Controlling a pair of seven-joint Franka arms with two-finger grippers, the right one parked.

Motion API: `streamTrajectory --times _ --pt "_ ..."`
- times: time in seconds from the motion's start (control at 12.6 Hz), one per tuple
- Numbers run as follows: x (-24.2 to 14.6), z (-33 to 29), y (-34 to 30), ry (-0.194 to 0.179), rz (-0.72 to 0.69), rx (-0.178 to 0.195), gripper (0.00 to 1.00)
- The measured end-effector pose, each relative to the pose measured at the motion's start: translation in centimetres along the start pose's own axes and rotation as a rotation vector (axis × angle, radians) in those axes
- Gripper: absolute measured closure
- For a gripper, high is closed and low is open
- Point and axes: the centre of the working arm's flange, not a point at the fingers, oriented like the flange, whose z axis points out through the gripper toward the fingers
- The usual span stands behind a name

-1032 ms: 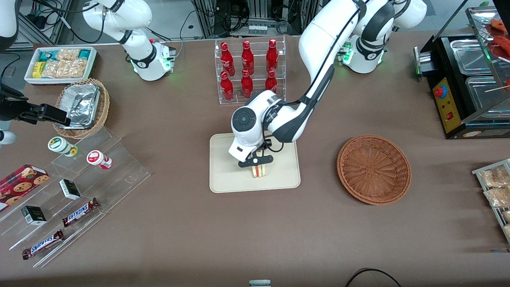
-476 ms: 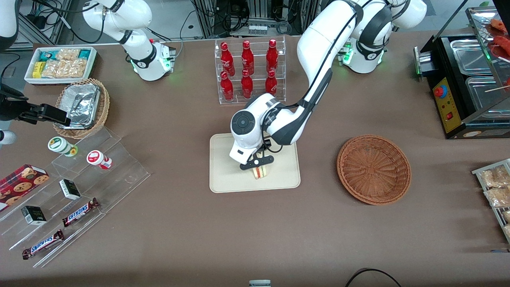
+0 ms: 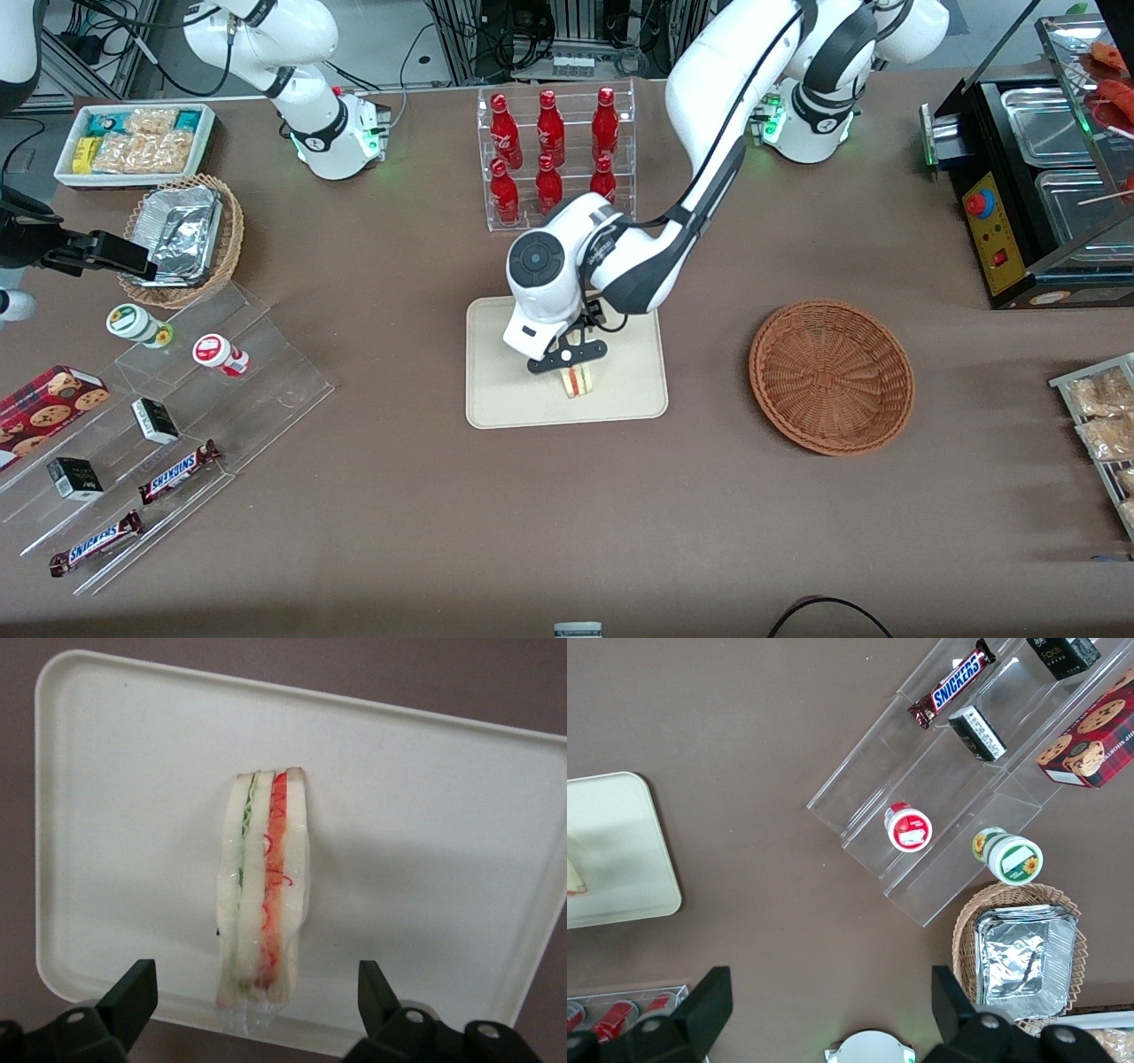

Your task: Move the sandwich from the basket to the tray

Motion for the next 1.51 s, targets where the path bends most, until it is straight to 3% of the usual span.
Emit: streamTrajectory --times 0.16,0.4,0.63,0.79,1.11,1.51 --pt "0.2 -3.5 -0.6 0.017 0.049 -0.018 0.00" --pt "3.5 -6.9 -4.1 0.013 0.181 -0.005 0.00" --pt "7.9 -8.9 -9.9 -0.028 0.203 0.038 0.00" --pt "11.1 -10.4 -15.5 -0.049 0.198 0.043 0.00" --pt "14.0 -14.5 -28.7 -0.077 0.310 0.013 0.00" --pt "13.4 -19.6 -39.7 -0.114 0.346 -0.018 0.00"
